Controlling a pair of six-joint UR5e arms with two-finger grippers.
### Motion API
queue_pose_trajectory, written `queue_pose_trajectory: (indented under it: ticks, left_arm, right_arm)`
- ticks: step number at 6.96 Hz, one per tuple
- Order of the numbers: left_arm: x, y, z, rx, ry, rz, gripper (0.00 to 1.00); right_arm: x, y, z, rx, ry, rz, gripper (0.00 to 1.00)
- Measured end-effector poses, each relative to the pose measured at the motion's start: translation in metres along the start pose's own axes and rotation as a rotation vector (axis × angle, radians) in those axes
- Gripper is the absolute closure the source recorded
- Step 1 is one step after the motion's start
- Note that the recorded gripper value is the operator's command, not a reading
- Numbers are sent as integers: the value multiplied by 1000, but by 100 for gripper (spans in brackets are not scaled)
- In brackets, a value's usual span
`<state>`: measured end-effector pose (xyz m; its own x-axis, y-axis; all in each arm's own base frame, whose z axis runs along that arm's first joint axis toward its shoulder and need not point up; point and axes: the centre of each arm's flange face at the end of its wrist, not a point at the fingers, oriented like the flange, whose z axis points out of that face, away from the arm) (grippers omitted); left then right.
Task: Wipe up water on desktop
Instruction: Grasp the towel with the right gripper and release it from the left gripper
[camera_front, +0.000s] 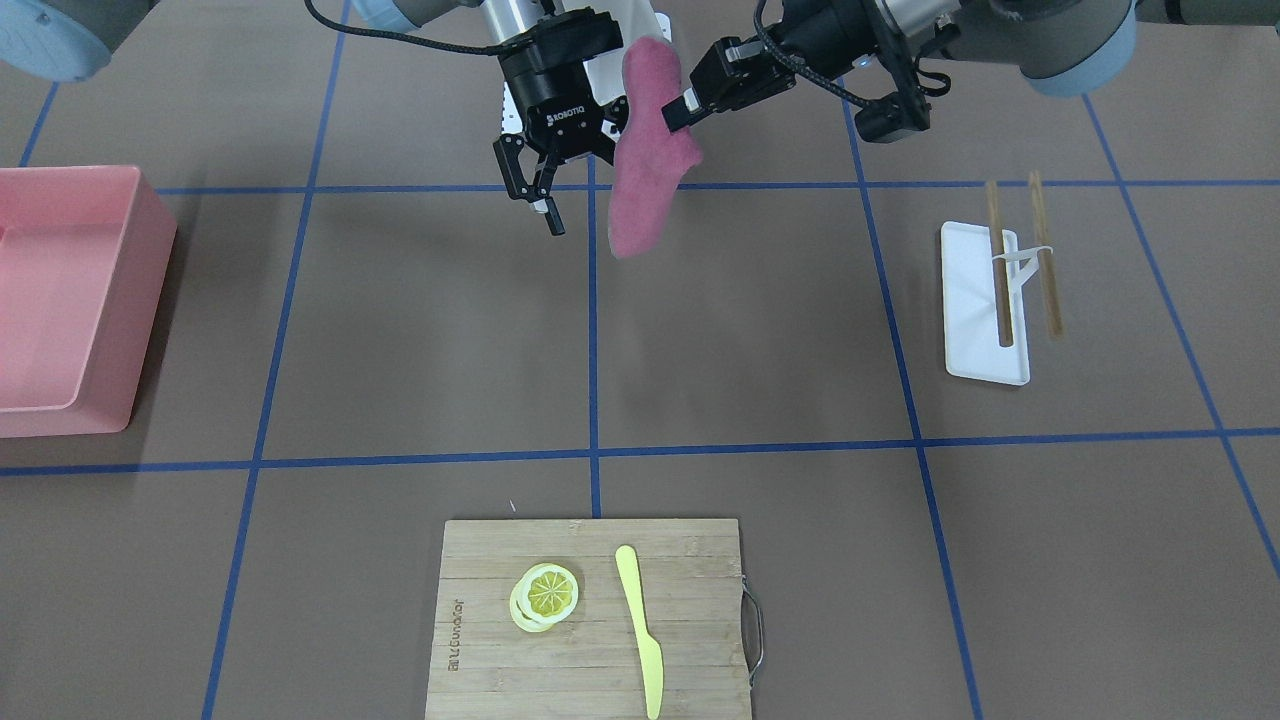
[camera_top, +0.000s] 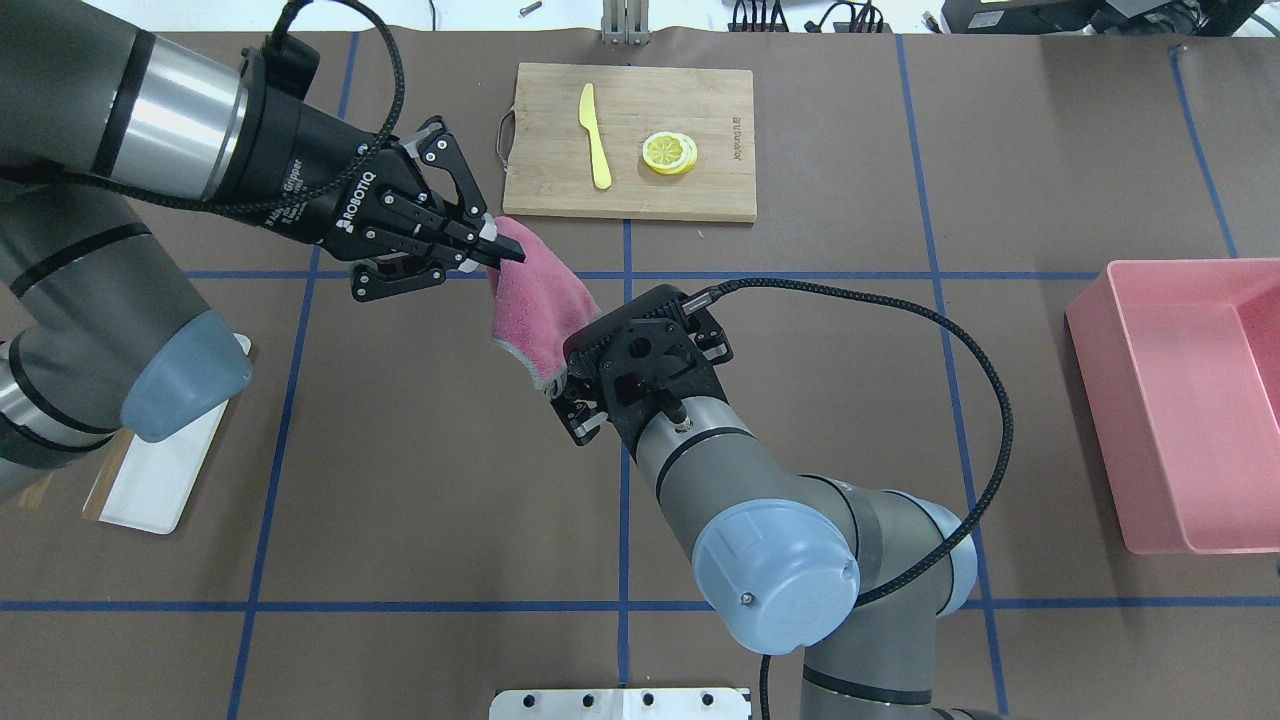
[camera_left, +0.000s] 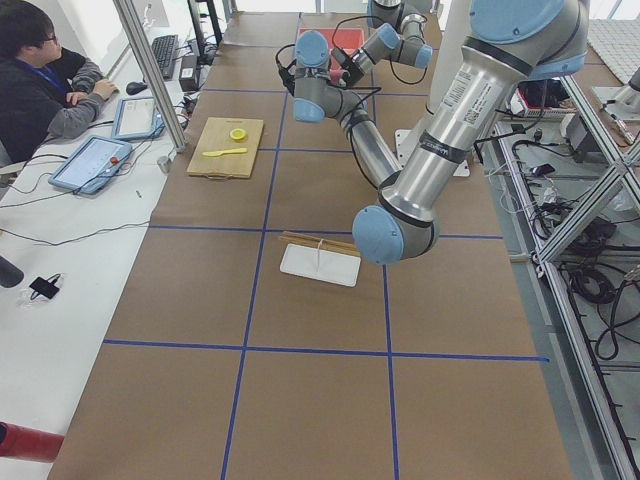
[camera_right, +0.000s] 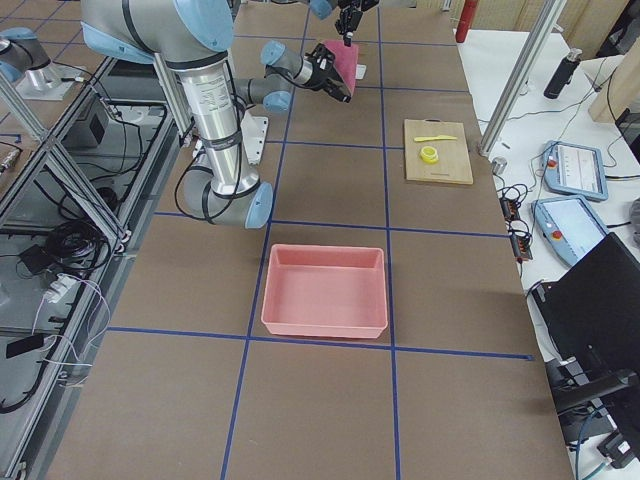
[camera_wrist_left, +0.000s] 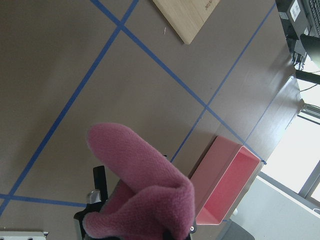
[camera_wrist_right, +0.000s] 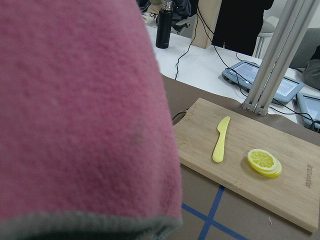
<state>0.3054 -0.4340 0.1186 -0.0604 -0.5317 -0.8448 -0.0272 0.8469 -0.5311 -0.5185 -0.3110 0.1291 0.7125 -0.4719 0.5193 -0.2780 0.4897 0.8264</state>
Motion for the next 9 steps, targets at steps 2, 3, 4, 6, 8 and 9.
queue_pose_trajectory:
  ticks: [2, 3, 4, 6, 8, 9]
  left_arm:
    - [-4, 5, 9, -15, -9, 0, 100]
    - [-6, 8, 13, -24, -14, 1, 100]
    - [-7, 10, 16, -31, -18, 4, 100]
    - [-10, 14, 20, -42, -24, 11, 100]
    - [-12, 15, 20, -45, -25, 16, 54]
    - [-13, 14, 19, -46, -25, 46, 2]
  right_arm:
    - [-5, -6, -1, 16, 2, 3, 20]
    - [-7, -9, -1, 27, 9, -3, 26]
    - [-7, -11, -1, 34, 14, -15, 40]
    - [-8, -12, -1, 36, 17, -30, 97]
    - [-6, -6, 0, 29, 20, -41, 100]
    - [-5, -1, -1, 24, 20, -46, 100]
